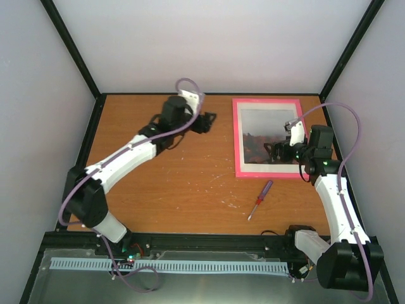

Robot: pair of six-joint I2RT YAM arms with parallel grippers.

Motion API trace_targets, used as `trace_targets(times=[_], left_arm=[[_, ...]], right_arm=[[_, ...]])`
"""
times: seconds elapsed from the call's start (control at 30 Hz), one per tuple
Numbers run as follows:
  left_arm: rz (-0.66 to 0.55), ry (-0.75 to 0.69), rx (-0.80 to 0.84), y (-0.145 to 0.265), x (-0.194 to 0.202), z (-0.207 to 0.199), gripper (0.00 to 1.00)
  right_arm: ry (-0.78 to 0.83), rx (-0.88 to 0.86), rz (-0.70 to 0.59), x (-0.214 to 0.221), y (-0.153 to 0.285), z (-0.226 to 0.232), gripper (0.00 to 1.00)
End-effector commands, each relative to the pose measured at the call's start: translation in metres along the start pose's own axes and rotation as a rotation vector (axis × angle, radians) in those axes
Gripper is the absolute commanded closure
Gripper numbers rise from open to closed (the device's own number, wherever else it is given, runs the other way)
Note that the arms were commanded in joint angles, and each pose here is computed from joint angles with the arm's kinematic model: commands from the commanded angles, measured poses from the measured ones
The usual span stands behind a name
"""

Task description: Take the photo out of the frame

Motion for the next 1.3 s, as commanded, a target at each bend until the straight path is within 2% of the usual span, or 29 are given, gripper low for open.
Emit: trace_targets(times=[0.0, 0.2, 0.3, 0.4, 0.6, 0.67, 1.0, 1.27], left_arm=[[0.124, -0.011, 0.178, -0.026, 0.033, -0.066, 0.3], [0.358, -0.183, 0.207, -0.04, 0.126, -0.153, 0.33], [0.442, -0.252, 0.218, -0.042, 0.165, -0.179, 0.34], [0.495, -0.287, 0.232, -0.042, 0.186, -0.197, 0.37], [0.587, -0.302, 0.213, -0.051, 0.214, -0.21, 0.47], [0.613, -0.318, 0.213, -0.053, 0.223, -0.215, 0.48], [0.693, -0.353, 0.198, -0.065, 0.246, -0.231, 0.37], [0.742, -0.359, 0.148, -0.078, 0.262, -0.23, 0.41]], right_arm=[[-0.065, 0.118, -0.05, -0.002, 0.006, -0.012, 0.0], [-0.083, 0.136, -0.061, 0.003, 0.006, -0.013, 0.0], [-0.074, 0.154, -0.064, 0.004, 0.006, -0.014, 0.0], [-0.074, 0.151, -0.071, 0.004, 0.008, -0.013, 0.0], [-0.063, 0.157, -0.077, 0.003, 0.01, -0.012, 0.0], [-0.063, 0.16, -0.077, 0.003, 0.011, -0.012, 0.0], [-0.065, 0.176, -0.075, 0.003, 0.01, -0.014, 0.0], [-0.065, 0.201, -0.075, 0.002, 0.012, -0.016, 0.0]])
Point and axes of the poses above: each gripper's point midway between its finger pads, its own y axis back along the fingers, its own z axis along the line the jaws close on, x = y × z, the point moved 9 cm from there along y, back along the fingers, and after that the axes turned 2 degrees about y, right-handed, at the moved point
